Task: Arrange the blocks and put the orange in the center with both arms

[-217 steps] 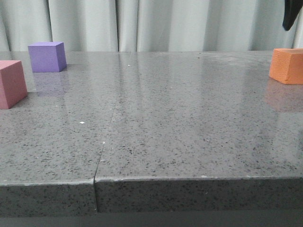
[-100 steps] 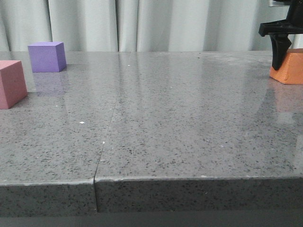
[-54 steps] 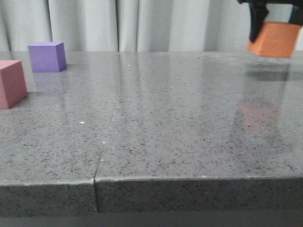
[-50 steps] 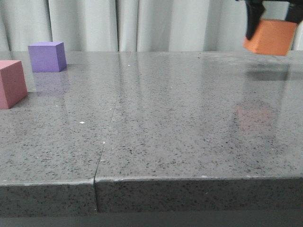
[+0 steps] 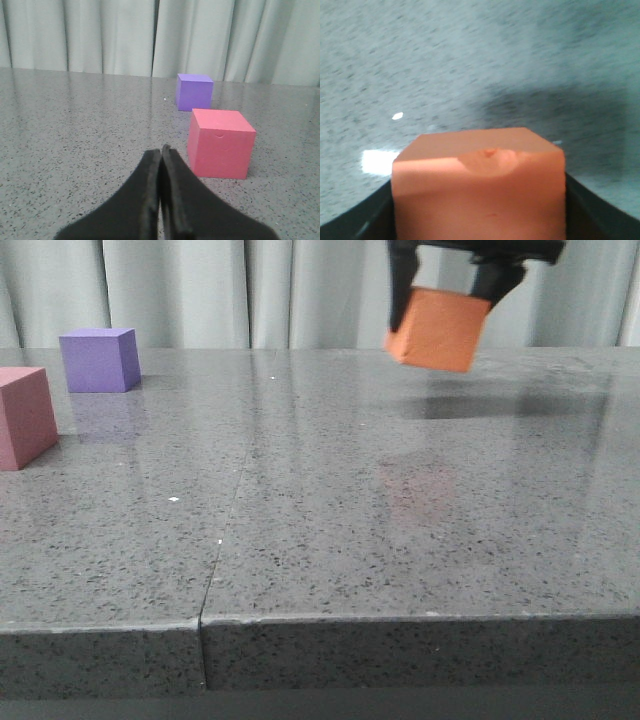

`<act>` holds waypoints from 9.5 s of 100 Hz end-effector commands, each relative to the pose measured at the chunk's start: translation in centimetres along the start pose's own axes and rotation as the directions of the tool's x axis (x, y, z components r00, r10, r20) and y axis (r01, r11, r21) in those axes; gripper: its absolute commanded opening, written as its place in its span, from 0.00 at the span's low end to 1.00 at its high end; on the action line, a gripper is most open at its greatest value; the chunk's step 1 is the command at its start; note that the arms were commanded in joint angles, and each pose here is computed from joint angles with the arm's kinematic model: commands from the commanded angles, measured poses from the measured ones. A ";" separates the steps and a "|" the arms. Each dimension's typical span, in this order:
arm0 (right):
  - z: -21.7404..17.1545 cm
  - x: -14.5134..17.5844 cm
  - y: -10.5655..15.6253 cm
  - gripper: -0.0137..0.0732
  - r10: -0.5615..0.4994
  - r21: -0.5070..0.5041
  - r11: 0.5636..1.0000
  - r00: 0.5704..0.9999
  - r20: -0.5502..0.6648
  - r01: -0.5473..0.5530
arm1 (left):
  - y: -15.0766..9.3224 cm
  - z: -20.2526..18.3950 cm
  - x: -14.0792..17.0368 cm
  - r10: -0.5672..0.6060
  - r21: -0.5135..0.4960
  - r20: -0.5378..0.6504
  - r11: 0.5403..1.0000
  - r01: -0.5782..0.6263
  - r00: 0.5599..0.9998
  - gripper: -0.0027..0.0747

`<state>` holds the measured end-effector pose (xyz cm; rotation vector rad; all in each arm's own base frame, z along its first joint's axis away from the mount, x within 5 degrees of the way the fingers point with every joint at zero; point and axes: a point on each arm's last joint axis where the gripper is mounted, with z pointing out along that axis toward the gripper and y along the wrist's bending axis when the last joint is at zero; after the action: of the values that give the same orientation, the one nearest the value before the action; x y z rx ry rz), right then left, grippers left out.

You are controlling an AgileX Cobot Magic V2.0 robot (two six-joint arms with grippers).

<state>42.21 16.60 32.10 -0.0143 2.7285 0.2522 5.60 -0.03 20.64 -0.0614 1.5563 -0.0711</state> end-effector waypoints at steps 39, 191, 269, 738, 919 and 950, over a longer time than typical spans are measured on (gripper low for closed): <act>-0.5 0.3 4.5 0.46 0.050 -0.223 0.974 0.998 0.044 -0.039 | 0.0 -0.1 0.4 -0.010 0.008 0.072 1.000 0.010 0.997 0.01; -9.6 2.4 3.1 0.30 -0.077 -0.151 0.985 0.994 0.076 0.088 | 0.0 -0.1 0.4 -0.010 0.008 0.072 1.000 0.010 0.997 0.01; -14.1 11.3 0.9 0.08 -0.175 -0.116 0.972 0.957 0.231 0.205 | 0.0 -0.1 0.4 -0.010 0.008 0.072 1.000 0.010 0.997 0.01; -12.8 32.1 -10.7 0.08 -0.045 -0.240 0.926 0.719 0.694 0.290 | -22.8 32.9 -13.4 0.779 0.924 0.066 0.188 -0.332 0.624 0.86; -12.8 32.1 -10.7 0.08 -0.045 -0.240 0.926 0.719 0.694 0.290 | -24.0 35.6 -8.2 0.798 0.917 -0.051 0.276 -0.289 0.601 0.39; -12.8 32.1 -10.7 0.08 -0.045 -0.240 0.926 0.719 0.694 0.290 | -21.8 34.9 -13.6 0.694 0.734 -0.327 0.615 -0.290 0.642 0.39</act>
<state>7.96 4.54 27.93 -0.2187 1.9943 0.5309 41.58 -21.63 30.83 1.2839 2.1046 -0.1697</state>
